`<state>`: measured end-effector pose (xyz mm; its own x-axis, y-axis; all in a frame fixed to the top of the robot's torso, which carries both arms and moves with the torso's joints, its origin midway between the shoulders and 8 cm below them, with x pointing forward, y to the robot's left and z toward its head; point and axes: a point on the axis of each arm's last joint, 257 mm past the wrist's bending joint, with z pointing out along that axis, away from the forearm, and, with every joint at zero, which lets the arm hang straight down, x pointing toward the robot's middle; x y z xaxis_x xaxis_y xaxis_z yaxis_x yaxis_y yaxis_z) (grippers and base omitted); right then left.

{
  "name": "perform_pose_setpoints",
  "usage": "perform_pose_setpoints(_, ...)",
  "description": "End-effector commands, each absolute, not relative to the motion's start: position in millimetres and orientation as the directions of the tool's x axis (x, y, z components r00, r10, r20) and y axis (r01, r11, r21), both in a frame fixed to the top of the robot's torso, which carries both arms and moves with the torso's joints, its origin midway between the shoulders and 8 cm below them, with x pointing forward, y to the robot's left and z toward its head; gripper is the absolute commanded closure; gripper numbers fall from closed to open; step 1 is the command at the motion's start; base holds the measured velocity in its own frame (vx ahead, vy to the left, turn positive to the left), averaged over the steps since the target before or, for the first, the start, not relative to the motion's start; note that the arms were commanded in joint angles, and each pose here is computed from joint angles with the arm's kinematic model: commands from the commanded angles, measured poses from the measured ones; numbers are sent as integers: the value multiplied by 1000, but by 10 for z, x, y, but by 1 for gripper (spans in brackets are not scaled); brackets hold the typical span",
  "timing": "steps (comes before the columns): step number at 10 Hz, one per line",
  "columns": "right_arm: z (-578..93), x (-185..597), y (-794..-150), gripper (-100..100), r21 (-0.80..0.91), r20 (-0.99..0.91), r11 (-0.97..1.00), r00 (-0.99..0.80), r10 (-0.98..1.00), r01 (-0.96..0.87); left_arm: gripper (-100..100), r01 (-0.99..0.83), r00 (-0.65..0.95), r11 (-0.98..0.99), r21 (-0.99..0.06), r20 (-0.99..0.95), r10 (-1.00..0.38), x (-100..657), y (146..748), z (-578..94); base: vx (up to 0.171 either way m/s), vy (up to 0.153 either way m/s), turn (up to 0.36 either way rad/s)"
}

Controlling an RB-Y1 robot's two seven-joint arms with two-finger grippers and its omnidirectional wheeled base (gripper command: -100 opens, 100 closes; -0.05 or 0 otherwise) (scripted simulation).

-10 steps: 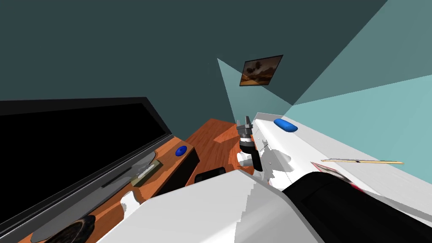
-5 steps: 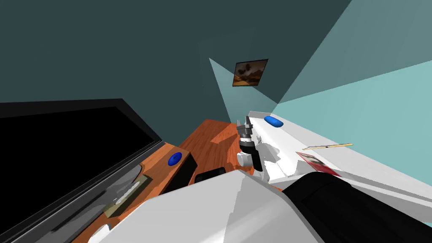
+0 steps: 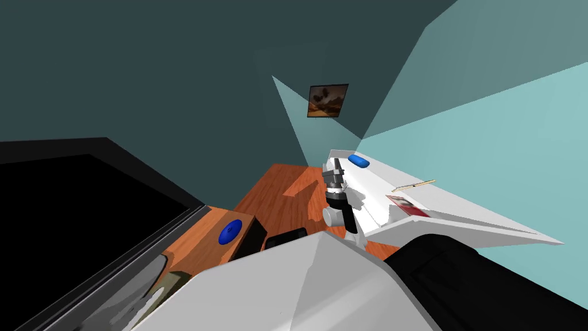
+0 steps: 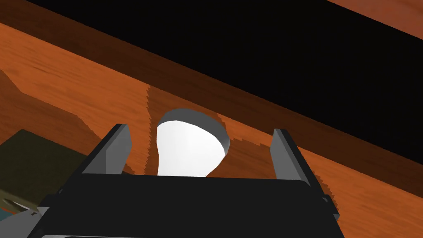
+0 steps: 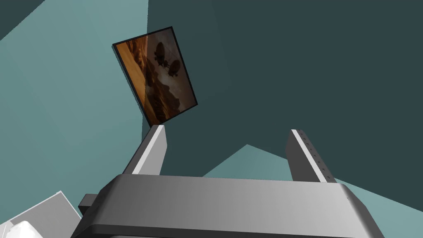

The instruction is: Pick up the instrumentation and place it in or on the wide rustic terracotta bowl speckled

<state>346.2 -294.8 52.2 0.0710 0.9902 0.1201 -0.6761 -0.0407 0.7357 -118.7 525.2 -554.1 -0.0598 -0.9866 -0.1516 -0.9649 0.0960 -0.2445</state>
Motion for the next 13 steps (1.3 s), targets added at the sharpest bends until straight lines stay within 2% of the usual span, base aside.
perform_pose_setpoints(1, 522, 3462, -2948, 0, 736, 120, -41, 71, 990, -676, -100, -973, -90, 121, -197, -159, -983, -1367, 5306, -5546, 48, 58, -142)
perform_pose_setpoints(3, 523, 3462, -2948, 0, 736, 120, -41, 71, 990, -676, -100, -978, -139, 161, -131, -162, -977, -1601, 5361, -5551, 62, 96, -244)
perform_pose_setpoints(9, 522, 3462, -2948, 0, 736, 120, -41, 71, 990, -676, -100, -970, -234, 241, -34, -139, -962, -1926, 5326, -5604, 33, 88, -130)
perform_pose_setpoints(10, 522, 3462, -2948, 0, 736, 120, -41, 71, 990, -676, -100, -972, -223, 231, -44, -143, -964, -1893, 5339, -5602, 7, 46, -32)
perform_pose_setpoints(11, 522, 3462, -2948, 0, 736, 120, -41, 71, 990, -676, 0, -972, -225, 233, -42, -143, -964, -1897, 5341, -5603, 2, 10, 3)
perform_pose_setpoints(12, 522, 3462, -2948, 0, 736, 120, -41, 71, 990, -676, -100, -972, -224, 233, -43, -143, -964, -1867, 5268, -5681, -10, 39, -1)
perform_pose_setpoints(13, 523, 3462, -2948, 0, 736, 120, -41, 71, 990, -676, -100, -972, -225, 233, -44, -143, -964, -1847, 5218, -5733, -24, 23, -69)
